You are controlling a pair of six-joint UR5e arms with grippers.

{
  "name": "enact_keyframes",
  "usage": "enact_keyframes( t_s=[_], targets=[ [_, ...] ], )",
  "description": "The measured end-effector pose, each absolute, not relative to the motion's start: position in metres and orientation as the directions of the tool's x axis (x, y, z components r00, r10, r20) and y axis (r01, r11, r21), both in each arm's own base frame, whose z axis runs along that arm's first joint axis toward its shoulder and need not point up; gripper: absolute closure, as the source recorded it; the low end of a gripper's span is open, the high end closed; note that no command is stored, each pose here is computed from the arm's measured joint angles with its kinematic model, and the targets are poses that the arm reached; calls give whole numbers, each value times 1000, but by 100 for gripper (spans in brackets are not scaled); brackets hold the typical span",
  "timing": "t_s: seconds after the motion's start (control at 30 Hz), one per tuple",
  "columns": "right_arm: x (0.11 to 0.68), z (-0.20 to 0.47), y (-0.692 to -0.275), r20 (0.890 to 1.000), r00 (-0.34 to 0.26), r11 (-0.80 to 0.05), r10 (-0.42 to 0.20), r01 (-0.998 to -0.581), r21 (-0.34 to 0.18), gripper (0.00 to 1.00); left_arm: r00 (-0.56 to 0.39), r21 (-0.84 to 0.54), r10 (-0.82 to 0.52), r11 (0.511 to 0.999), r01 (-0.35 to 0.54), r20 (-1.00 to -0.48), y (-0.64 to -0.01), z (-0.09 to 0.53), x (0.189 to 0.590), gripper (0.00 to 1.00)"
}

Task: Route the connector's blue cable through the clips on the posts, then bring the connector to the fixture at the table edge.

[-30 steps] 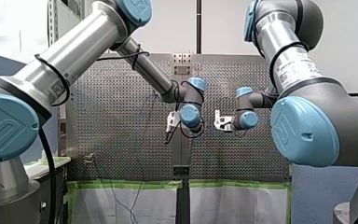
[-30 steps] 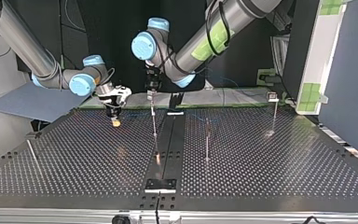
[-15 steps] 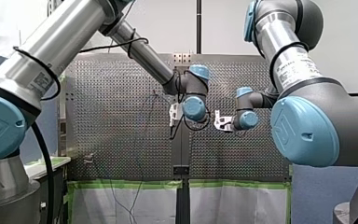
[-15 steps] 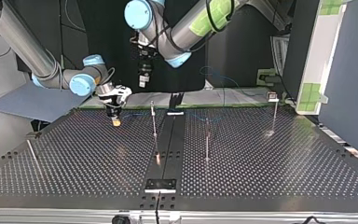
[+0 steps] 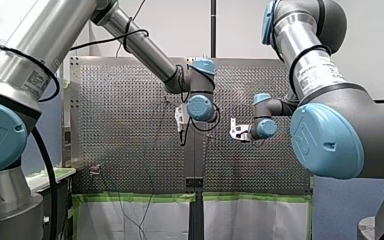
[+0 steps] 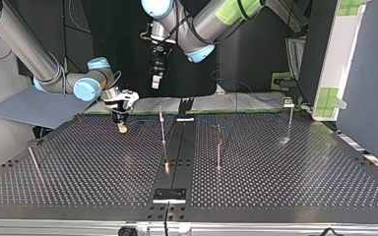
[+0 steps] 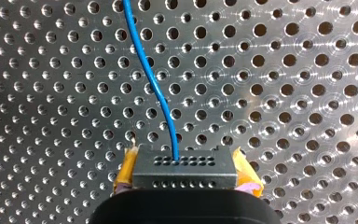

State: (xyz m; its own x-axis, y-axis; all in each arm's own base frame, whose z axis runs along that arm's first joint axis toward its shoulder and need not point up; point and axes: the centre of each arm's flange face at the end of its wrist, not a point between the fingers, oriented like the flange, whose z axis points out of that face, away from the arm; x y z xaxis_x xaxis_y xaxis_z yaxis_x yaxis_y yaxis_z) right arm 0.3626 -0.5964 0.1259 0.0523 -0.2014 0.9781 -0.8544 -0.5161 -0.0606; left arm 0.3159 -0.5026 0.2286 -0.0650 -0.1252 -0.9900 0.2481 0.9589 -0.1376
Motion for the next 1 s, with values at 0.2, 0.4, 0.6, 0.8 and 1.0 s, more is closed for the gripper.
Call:
enact_keyframes(
  t_s=[0.2,0.4,0.6,0.8,1.0],
  targets=[
    [362,126,-597,978,47,-515,-201,-855,-65,100,-73,-191,-178,941,278,-981,-491,239,303,0],
    [361,126,-597,978,47,-515,-204,-855,-67,100,-81,-227,-213,933,279,-974,-476,247,291,0],
    [363,125,-596,977,48,-517,-209,-853,-69,100,-80,-265,-252,921,284,-964,-460,256,279,0],
    [363,125,-595,976,49,-517,-214,-853,-70,100,-70,-322,-316,893,314,-946,-449,265,270,0],
    [363,125,-594,974,52,-516,-221,-853,-72,100,-47,-377,-384,864,332,-922,-433,276,263,0]
  ],
)
